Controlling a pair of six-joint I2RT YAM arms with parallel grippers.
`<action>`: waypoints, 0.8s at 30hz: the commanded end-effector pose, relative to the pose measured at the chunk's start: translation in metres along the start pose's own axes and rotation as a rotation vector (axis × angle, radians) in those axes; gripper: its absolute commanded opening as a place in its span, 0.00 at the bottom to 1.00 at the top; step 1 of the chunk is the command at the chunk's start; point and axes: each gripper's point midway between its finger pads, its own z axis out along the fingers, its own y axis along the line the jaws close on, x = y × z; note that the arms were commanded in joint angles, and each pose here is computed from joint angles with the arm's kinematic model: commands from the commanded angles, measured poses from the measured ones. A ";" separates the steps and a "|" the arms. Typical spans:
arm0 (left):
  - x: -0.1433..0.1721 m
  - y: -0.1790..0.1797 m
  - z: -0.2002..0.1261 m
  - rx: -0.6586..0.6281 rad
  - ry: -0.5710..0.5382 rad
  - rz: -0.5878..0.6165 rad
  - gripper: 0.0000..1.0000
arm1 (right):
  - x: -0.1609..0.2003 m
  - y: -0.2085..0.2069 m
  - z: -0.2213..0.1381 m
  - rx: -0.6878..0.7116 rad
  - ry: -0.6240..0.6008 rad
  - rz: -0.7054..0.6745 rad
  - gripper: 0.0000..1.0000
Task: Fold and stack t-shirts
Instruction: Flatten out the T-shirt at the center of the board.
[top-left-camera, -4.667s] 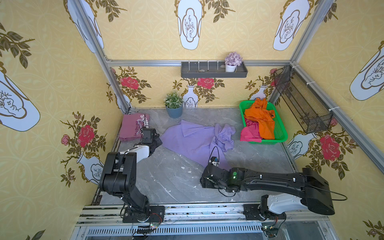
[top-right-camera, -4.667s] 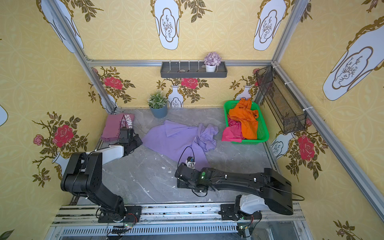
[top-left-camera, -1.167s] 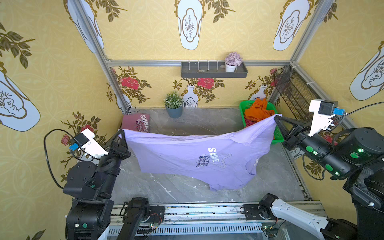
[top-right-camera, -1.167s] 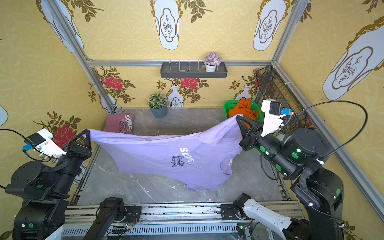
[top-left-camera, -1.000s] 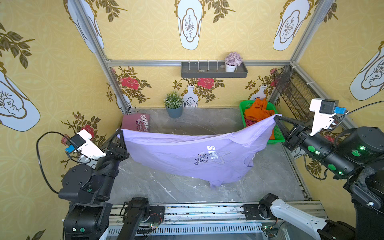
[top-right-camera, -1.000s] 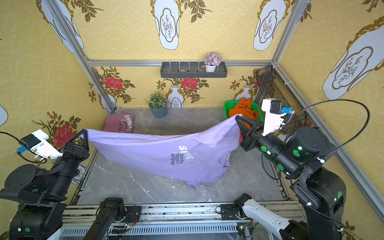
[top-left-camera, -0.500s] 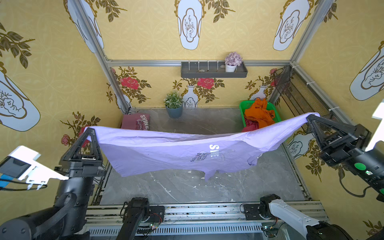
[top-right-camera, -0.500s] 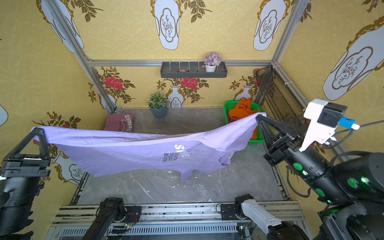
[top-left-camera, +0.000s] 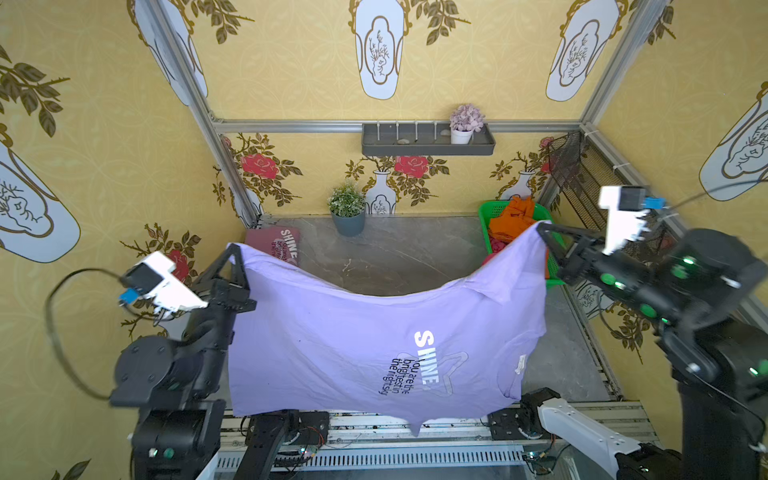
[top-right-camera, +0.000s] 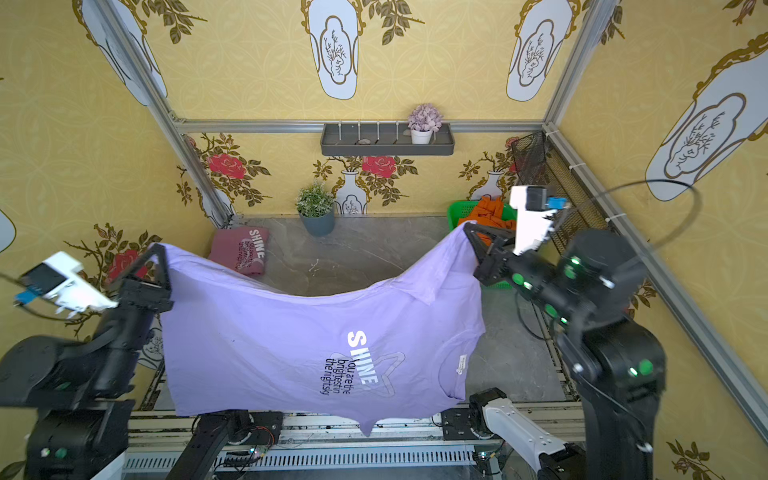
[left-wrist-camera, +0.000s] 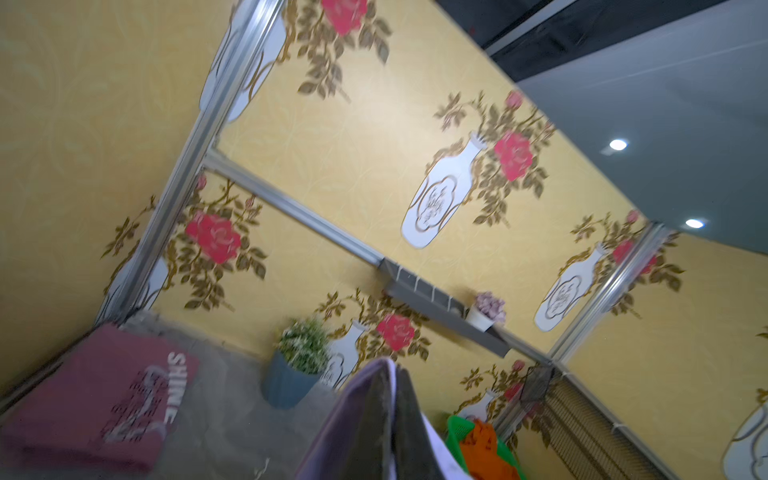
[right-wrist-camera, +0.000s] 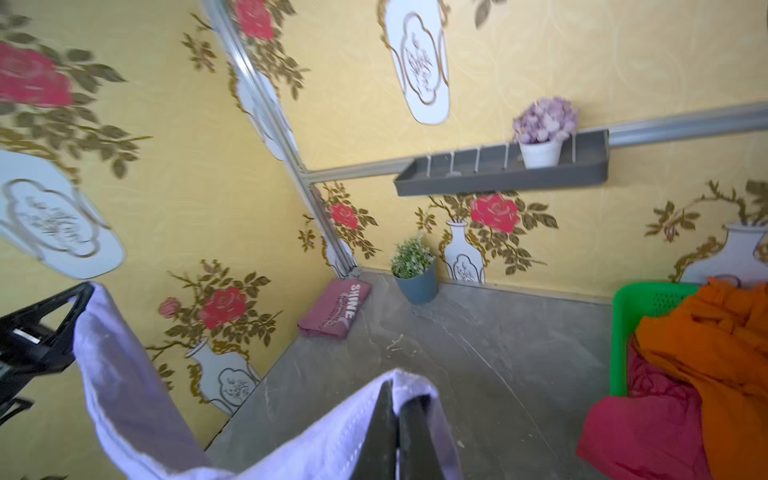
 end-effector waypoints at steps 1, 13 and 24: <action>0.039 0.034 0.031 -0.048 0.011 -0.004 0.00 | 0.014 -0.037 0.055 0.108 -0.020 -0.007 0.00; 0.221 0.178 0.117 -0.418 0.312 -0.012 0.00 | 0.164 -0.159 0.190 0.225 0.256 0.180 0.00; 0.256 0.205 0.136 -0.488 0.345 0.036 0.00 | 0.193 -0.175 0.233 0.194 0.321 0.202 0.00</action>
